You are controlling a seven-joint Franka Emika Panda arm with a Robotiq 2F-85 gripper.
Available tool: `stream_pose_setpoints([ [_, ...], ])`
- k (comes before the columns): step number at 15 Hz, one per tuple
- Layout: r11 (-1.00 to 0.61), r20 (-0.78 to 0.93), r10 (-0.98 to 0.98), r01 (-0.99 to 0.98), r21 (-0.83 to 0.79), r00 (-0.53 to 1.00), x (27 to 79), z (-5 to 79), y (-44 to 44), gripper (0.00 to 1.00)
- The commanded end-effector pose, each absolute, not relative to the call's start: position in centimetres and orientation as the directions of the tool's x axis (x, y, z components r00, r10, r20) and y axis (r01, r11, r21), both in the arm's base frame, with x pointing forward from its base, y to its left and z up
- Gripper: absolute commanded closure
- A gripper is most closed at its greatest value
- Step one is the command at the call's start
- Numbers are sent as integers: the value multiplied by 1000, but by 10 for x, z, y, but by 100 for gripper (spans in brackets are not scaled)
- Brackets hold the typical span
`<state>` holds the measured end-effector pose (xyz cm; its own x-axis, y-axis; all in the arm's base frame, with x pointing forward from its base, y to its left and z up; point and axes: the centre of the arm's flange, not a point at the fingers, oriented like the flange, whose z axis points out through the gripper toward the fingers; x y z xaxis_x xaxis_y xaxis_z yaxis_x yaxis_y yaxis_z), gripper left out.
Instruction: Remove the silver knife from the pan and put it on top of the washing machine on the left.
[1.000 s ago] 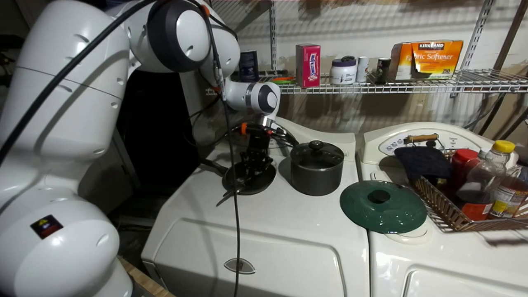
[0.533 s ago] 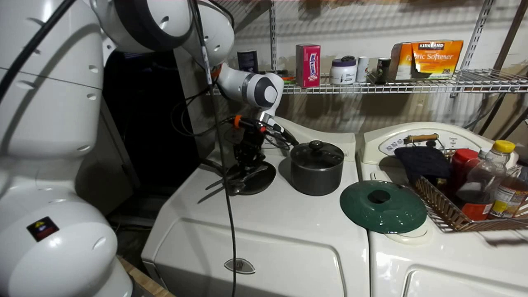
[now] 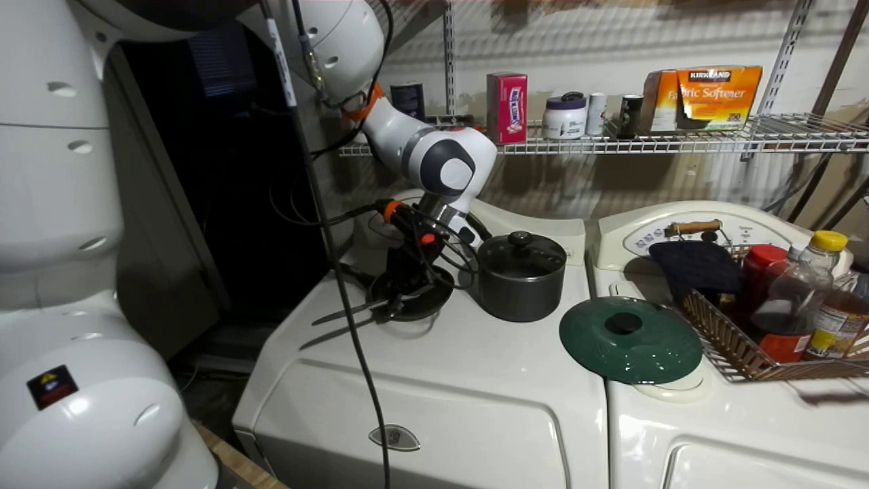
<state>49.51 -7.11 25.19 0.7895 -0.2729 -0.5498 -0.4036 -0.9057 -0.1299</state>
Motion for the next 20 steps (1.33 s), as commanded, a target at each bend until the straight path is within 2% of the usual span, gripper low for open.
stream_pose_setpoints([
  [1, -850, -534, -371, -510, -134, 759, 449, 271, -85, 96],
  [2, -838, -542, -393, -532, -122, 743, 443, 273, -91, 96],
  [3, -872, -555, -337, -474, -121, 761, 468, 259, -90, 85],
  [8, -854, -555, -369, -507, -115, 746, 452, 267, -97, 85],
  [9, -854, -555, -369, -508, -115, 746, 452, 267, -97, 96],
  [13, -747, -493, -564, -664, -37, 662, 446, 269, -123, 96],
  [20, -547, -405, -762, -837, -12, 505, 422, 270, -196, 96],
])
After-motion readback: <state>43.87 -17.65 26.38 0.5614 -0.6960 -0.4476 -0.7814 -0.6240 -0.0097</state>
